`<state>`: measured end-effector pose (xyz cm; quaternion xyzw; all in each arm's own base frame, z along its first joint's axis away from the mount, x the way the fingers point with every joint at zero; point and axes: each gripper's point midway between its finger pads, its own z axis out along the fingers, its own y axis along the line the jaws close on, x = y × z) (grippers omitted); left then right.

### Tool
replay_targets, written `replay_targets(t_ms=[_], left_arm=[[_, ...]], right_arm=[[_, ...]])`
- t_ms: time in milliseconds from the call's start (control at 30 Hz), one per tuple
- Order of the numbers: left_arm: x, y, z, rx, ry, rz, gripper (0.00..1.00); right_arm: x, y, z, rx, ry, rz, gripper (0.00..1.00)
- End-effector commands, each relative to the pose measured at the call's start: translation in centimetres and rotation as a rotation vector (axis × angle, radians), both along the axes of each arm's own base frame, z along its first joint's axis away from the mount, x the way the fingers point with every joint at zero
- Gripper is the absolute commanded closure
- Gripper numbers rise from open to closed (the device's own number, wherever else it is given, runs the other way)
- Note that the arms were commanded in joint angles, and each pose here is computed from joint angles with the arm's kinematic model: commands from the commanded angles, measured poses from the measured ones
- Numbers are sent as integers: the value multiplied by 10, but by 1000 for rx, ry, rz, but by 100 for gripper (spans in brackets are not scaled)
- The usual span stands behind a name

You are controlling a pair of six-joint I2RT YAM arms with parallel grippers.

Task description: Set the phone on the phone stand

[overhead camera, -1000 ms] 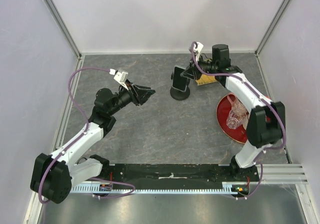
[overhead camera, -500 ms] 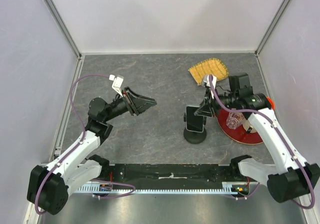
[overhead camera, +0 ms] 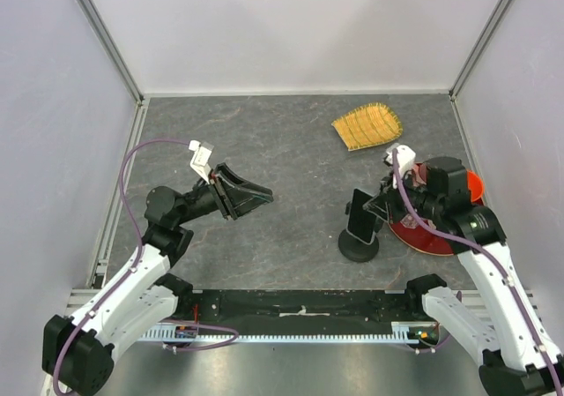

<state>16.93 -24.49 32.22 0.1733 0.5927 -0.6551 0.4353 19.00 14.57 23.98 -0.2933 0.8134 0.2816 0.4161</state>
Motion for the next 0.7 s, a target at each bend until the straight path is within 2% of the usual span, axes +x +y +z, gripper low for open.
replay_targets(t_ms=[0, 100, 233, 400, 533, 667], left_arm=[[-8, 2, -1, 10, -9, -9, 54], [-7, 2, 0, 9, -9, -5, 54], [-6, 3, 2, 5, -22, 7, 54], [-4, 3, 0, 7, -21, 17, 54], [2, 2, -5, 9, -14, 37, 54], [6, 1, -9, 9, -7, 43, 54]], right_arm=[[35, -62, 67, 111, -208, -569, 100], [29, -75, 77, 163, -185, -687, 100], [21, -97, 54, 161, -98, -861, 100], [8, -101, 52, 159, -50, -886, 100], [-1, -106, 32, 118, 49, -939, 100], [-8, -111, 19, 115, 75, -981, 100]])
